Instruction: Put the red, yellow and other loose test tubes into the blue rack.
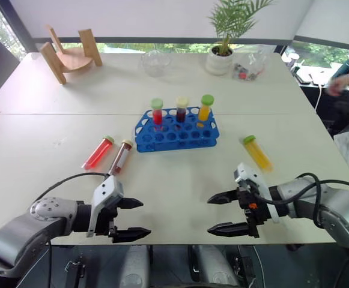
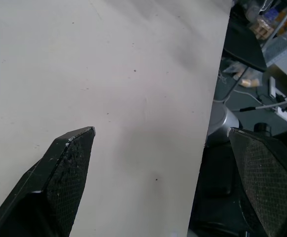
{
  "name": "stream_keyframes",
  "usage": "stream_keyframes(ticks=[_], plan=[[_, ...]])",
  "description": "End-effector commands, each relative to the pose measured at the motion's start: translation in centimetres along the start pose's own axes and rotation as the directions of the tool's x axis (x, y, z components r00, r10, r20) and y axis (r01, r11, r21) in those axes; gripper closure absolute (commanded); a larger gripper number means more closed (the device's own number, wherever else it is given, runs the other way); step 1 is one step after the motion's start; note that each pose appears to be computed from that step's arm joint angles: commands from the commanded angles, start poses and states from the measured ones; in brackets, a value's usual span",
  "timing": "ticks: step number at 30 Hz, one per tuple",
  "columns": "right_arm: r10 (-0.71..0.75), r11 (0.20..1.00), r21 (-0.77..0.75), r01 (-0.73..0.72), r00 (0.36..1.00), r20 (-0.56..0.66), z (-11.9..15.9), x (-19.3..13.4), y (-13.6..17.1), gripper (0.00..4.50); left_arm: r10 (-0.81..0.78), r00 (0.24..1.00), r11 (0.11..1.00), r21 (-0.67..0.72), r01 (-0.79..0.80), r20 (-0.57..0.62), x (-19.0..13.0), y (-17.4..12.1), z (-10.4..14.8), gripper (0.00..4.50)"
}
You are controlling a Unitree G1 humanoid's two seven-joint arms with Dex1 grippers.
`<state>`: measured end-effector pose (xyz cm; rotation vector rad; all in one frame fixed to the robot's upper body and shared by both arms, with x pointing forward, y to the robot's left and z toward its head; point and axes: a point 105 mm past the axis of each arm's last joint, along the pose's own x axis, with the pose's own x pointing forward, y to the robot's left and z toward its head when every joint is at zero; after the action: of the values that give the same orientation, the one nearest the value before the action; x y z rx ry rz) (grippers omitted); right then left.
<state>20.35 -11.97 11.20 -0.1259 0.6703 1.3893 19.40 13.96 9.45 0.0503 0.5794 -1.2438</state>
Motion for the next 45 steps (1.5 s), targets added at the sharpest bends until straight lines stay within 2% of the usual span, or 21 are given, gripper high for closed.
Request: stream_keyframes(ticks=[1,15,23,27,29,31,32,34,37,42,45], plan=[[0.020,0.999,-0.049,-0.019,1.000,0.014,0.8,0.1,0.7,0.00,-0.027,0.999,1.000,0.017,0.027,0.017,0.1,-0.6,0.7,0.08],[0.015,0.999,-0.051,-0.015,1.000,-0.001,0.6,0.3,0.6,0.00,-0.036,0.998,0.999,0.016,0.036,0.043,0.6,-0.8,1.0,0.08],[-0.095,0.993,-0.071,0.095,0.995,0.000,1.3,-1.1,-1.1,0.00,-0.010,0.998,0.999,0.045,0.007,0.056,1.7,0.2,1.5,0.08],[-0.146,0.988,-0.047,0.147,0.989,0.032,3.3,-3.0,-1.6,0.00,-0.035,0.990,0.999,0.031,0.031,0.135,2.1,0.4,3.3,0.08],[-0.231,0.969,-0.061,0.237,0.968,0.094,6.3,-5.4,-2.9,0.00,-0.047,0.991,0.996,0.085,0.036,0.124,1.7,0.9,4.4,0.08],[-0.377,0.917,-0.080,0.390,0.915,0.141,9.8,-8.8,-5.2,0.00,-0.069,0.992,0.980,0.193,0.048,0.104,0.7,1.4,6.8,0.08],[-0.459,0.878,-0.084,0.471,0.879,0.126,11.2,-10.8,-6.7,0.00,-0.078,0.993,0.955,0.294,0.047,0.092,-0.3,1.6,8.9,0.08],[-0.551,0.830,-0.064,0.555,0.832,0.071,12.3,-13.2,-8.4,0.00,-0.084,0.994,0.911,0.409,0.046,0.074,-1.2,1.7,11.4,0.08],[-0.616,0.785,0.006,0.619,0.781,-0.105,11.2,-14.6,-11.1,0.00,-0.060,0.998,0.838,0.545,0.032,0.033,-2.1,1.8,13.4,0.08],[-0.611,0.734,0.142,0.664,0.737,-0.290,9.2,-15.6,-14.3,0.00,-0.018,1.000,0.759,0.651,0.023,-0.014,-2.3,2.0,14.0,0.08],[-0.581,0.717,0.193,0.670,0.727,-0.366,8.3,-15.6,-15.5,0.00,-0.005,1.000,0.743,0.669,0.006,-0.003,-2.2,1.8,14.0,0.08]])
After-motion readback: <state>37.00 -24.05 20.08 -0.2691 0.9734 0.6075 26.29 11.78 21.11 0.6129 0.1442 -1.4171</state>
